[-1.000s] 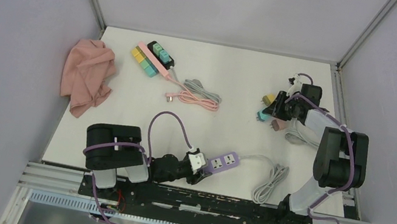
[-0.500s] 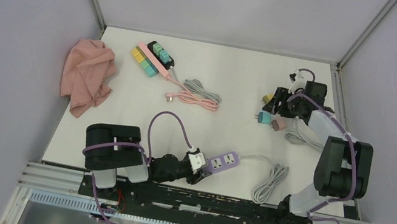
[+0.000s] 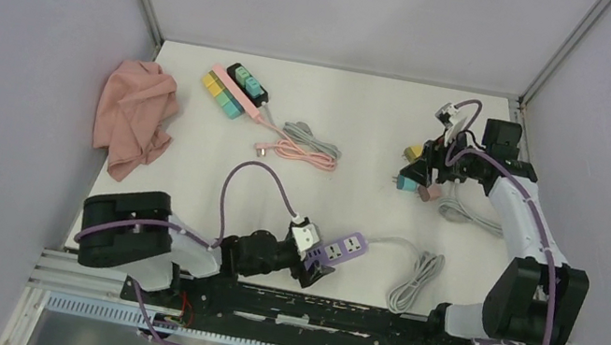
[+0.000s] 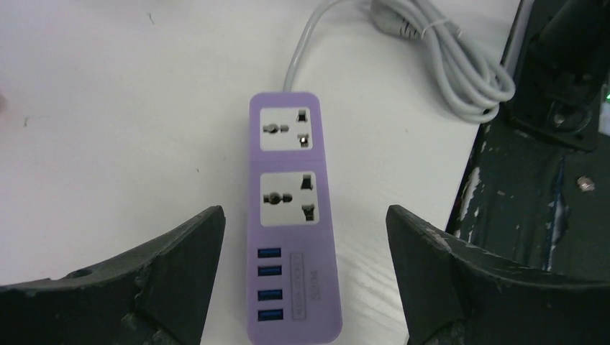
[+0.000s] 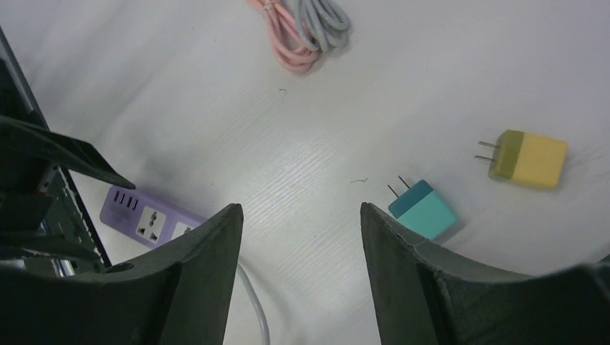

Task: Pull the plug off the socket
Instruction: Place the plug at the center of the board, then move the socket to the center of the board.

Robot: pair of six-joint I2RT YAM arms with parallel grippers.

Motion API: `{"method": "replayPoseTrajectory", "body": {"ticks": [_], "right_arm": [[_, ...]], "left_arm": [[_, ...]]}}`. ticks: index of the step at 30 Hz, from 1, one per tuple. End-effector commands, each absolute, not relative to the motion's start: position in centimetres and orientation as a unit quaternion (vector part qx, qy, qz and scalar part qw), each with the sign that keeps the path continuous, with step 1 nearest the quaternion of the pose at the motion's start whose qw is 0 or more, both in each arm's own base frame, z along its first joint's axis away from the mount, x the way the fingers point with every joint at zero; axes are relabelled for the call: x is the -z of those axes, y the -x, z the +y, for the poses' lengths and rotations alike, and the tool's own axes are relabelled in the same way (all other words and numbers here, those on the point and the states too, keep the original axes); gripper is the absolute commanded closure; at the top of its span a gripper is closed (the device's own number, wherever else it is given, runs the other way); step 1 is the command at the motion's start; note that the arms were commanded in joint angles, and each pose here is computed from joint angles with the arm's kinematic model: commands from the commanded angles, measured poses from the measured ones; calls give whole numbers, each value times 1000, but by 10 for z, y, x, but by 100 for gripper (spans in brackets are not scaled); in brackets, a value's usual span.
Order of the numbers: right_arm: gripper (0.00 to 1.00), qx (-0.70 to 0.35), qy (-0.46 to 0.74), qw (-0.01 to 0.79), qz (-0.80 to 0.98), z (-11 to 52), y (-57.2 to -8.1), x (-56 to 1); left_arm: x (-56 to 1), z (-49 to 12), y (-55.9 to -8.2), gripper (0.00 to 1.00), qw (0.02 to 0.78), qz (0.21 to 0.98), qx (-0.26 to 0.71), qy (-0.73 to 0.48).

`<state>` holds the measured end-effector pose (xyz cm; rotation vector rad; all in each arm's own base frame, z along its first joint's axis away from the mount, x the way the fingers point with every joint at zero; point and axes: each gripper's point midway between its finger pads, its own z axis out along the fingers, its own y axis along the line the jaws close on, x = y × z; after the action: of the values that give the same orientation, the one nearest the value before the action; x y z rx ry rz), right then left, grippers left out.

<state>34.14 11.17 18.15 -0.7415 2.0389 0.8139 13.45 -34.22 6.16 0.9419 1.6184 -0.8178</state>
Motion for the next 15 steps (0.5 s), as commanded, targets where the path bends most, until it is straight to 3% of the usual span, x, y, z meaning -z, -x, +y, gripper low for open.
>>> {"method": "replayPoseTrajectory", "body": {"ticks": [1,3,6,15], "right_arm": [[31,-336,408,444,724,131,-310,-215],[22,-329,454,467,684,138,-295,-223],[1,-333,526,483,616,152,-264,-229],[0,-450,640,353,513,187,-185,-204]], "left_arm": [[-98,-349,-134,11,522,675,374,-363],[-114,-346,-132,10,529,668,387,-352],[-139,-336,-130,4,546,655,408,-327],[-204,-294,-140,1,590,633,449,-221]]}}
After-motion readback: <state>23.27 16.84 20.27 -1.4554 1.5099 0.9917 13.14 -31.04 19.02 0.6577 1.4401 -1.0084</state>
